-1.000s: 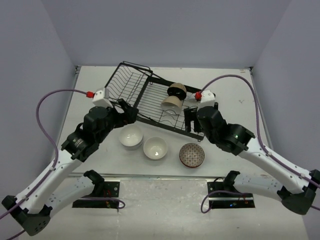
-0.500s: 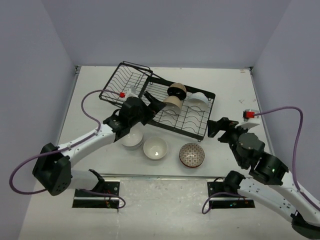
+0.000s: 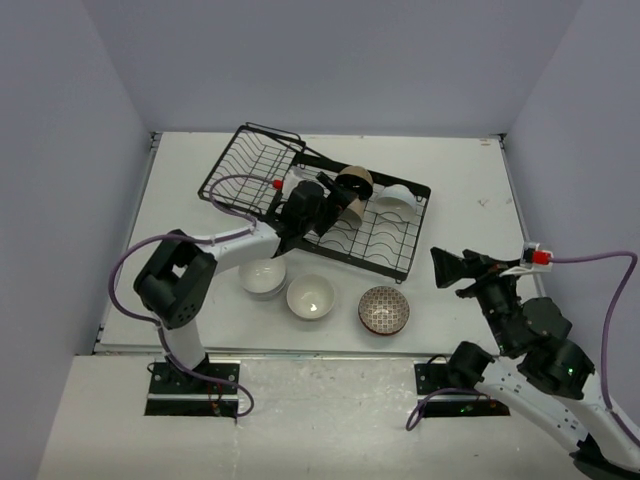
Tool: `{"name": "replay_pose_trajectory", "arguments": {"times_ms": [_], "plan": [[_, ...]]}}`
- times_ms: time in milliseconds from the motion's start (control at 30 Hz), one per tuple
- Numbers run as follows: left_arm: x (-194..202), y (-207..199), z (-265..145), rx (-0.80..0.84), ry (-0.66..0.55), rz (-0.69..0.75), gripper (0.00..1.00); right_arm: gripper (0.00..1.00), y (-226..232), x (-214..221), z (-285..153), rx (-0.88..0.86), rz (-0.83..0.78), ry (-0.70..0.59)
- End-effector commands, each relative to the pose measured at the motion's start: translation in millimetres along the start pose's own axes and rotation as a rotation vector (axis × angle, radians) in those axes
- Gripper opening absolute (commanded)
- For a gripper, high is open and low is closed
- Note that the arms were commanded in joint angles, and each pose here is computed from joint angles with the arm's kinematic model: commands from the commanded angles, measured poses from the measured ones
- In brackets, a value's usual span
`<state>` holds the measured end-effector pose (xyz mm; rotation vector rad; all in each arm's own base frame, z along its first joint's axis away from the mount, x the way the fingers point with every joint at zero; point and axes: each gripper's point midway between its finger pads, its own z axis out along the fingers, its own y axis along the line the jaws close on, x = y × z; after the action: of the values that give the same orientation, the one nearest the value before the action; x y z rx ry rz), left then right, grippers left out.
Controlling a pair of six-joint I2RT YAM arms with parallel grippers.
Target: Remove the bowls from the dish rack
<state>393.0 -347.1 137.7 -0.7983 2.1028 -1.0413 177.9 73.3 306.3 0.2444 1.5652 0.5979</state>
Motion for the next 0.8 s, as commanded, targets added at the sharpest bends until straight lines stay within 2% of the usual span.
{"name": "replay_pose_trajectory", "arguments": {"times_ms": [0,133,233,400,433,533,700,767], "plan": [[-26.5,-39.2,3.4,0.096,-0.120,-0.020,0.96,0.93,12.8,-7.7,-0.6,-0.061,-0.003,-0.015],[-25.9,-34.3,14.2,0.093,-0.125,-0.025,0.88,0.93,19.3,-3.3,1.0,-0.092,-0.022,0.005],[-25.3,-30.0,23.1,0.083,-0.129,-0.035,0.77,0.93,20.5,-1.4,1.5,-0.096,-0.035,0.017],[-21.9,-21.9,30.9,0.069,-0.125,-0.061,0.71,0.92,20.5,-2.7,0.2,-0.102,-0.038,0.012],[-21.9,-20.4,31.8,0.067,-0.127,-0.068,0.65,0.92,20.4,-2.3,0.1,-0.103,-0.040,0.013],[-20.6,-18.1,34.8,0.081,-0.132,-0.089,0.38,0.92,21.9,-2.3,0.3,-0.112,-0.039,0.009],[-21.0,-19.8,38.2,0.092,-0.134,-0.103,0.33,0.90,25.5,1.6,1.6,-0.129,-0.066,0.028],[-21.4,-19.0,37.9,0.092,-0.137,-0.106,0.27,0.89,27.1,2.3,1.9,-0.136,-0.070,0.032]]}}
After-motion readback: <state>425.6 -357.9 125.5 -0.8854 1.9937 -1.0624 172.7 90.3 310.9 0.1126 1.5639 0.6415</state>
